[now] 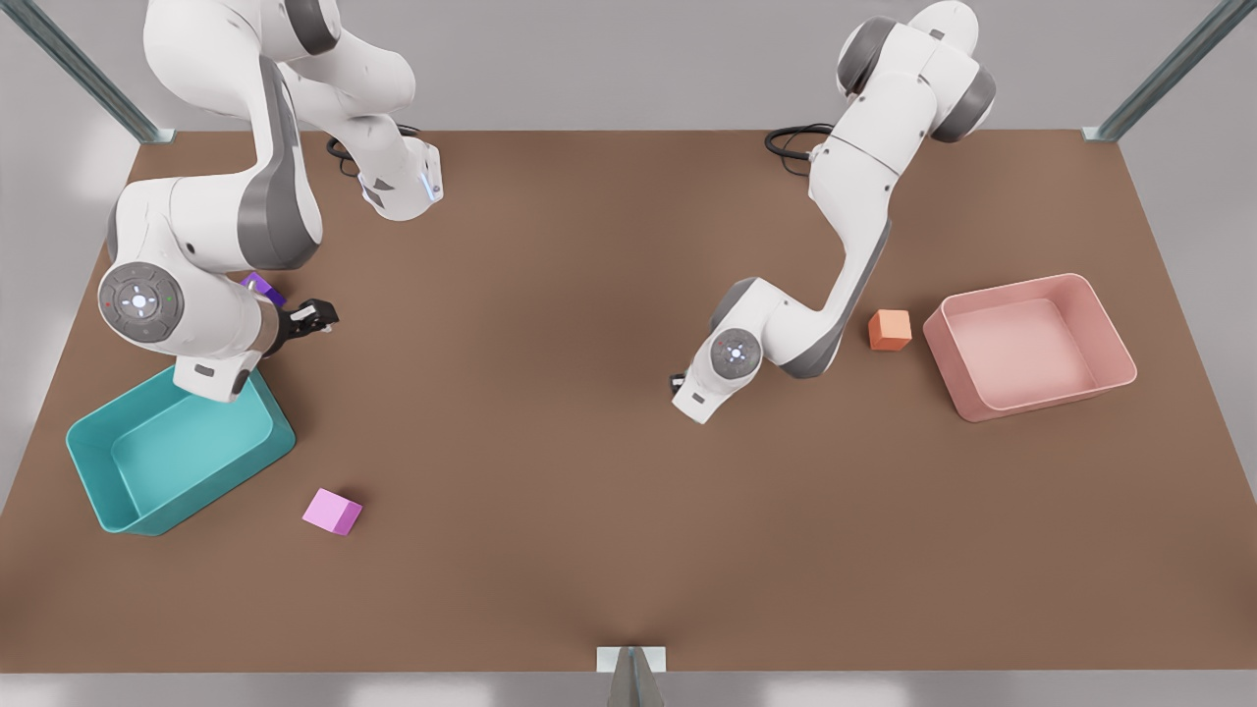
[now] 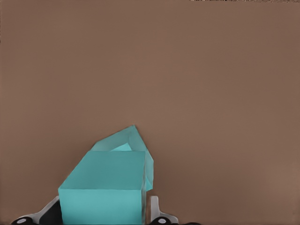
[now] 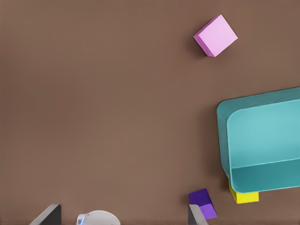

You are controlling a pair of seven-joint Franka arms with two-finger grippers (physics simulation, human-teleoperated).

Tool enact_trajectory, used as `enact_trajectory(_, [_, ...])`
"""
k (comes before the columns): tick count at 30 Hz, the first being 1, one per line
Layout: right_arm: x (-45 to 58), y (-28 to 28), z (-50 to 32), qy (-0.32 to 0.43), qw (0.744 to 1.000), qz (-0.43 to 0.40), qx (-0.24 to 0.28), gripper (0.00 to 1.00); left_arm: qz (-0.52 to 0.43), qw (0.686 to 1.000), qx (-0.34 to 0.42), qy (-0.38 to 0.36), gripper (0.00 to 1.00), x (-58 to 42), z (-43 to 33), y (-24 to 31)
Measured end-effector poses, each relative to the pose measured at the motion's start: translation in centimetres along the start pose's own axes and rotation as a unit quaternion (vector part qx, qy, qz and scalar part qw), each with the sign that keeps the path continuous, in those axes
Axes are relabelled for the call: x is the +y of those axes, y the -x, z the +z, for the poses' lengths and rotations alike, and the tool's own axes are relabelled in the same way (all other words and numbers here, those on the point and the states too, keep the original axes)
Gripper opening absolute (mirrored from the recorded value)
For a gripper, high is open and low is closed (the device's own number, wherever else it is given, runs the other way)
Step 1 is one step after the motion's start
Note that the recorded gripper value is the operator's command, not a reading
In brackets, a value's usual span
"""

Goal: Stack the two blue cubes on top of each other

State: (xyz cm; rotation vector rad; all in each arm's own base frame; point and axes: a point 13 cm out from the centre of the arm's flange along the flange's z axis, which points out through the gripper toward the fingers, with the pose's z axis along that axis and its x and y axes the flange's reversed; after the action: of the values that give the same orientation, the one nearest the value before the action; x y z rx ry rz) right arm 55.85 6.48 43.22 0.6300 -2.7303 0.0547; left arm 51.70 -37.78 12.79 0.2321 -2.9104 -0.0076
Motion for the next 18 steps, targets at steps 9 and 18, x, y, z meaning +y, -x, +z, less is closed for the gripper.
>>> enact_trajectory(9, [0.2, 0.1, 0.0, 0.002, 1.0, -0.002, 0.0, 1.0, -0.017, 1.0, -0.004, -0.009, 1.0, 0.0, -1.6, 0.3])
enact_trajectory(18, [0.3, 0.1, -0.3, 0.003, 1.0, -0.003, -0.004, 1.0, -0.046, 0.997, -0.041, -0.037, 1.0, 2.1, -13.2, 2.3])
